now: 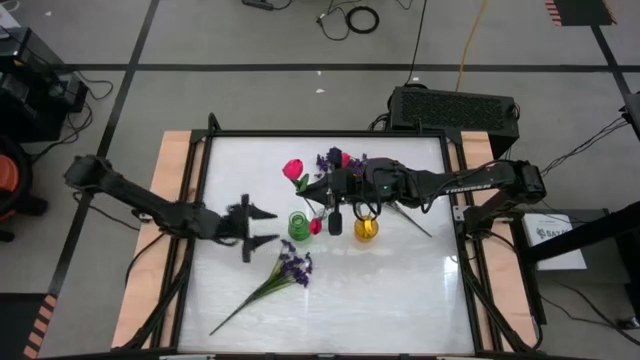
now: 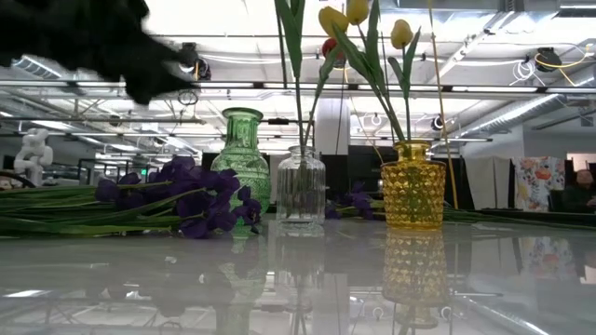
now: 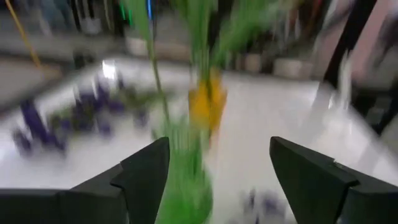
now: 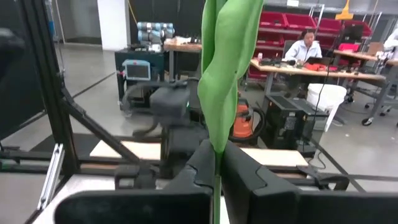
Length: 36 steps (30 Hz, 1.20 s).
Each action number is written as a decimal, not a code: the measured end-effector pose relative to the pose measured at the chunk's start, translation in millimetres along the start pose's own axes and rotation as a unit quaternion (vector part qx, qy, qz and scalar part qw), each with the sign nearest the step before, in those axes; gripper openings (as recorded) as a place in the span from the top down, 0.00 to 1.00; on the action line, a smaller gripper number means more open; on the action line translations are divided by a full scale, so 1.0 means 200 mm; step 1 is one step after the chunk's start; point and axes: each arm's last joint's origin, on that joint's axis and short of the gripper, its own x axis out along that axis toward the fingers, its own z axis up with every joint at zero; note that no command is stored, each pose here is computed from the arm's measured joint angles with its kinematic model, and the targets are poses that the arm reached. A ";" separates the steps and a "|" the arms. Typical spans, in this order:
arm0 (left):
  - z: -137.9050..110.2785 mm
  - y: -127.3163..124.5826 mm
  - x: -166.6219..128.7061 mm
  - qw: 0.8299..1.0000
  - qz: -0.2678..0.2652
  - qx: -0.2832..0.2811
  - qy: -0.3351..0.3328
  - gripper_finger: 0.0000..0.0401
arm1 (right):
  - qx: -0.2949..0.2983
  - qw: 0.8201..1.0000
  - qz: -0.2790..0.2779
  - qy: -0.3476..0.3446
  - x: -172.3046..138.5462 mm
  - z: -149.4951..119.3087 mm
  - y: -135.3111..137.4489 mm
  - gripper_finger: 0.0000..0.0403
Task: Sort flowers into vase by color
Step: Put the red tulip into the transparent vase
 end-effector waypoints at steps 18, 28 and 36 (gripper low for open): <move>0.69 0.05 0.15 0.980 -0.025 0.144 -0.136 0.30 | -0.001 1.000 -0.001 0.007 -0.01 0.08 0.00 0.99; 0.71 0.11 0.26 0.979 -0.067 0.111 -0.156 0.30 | -0.001 1.000 -0.001 0.007 0.00 0.08 0.00 0.99; 0.71 0.12 0.28 0.980 -0.068 0.088 -0.168 0.36 | -0.004 1.000 -0.001 0.009 0.00 0.08 0.00 0.99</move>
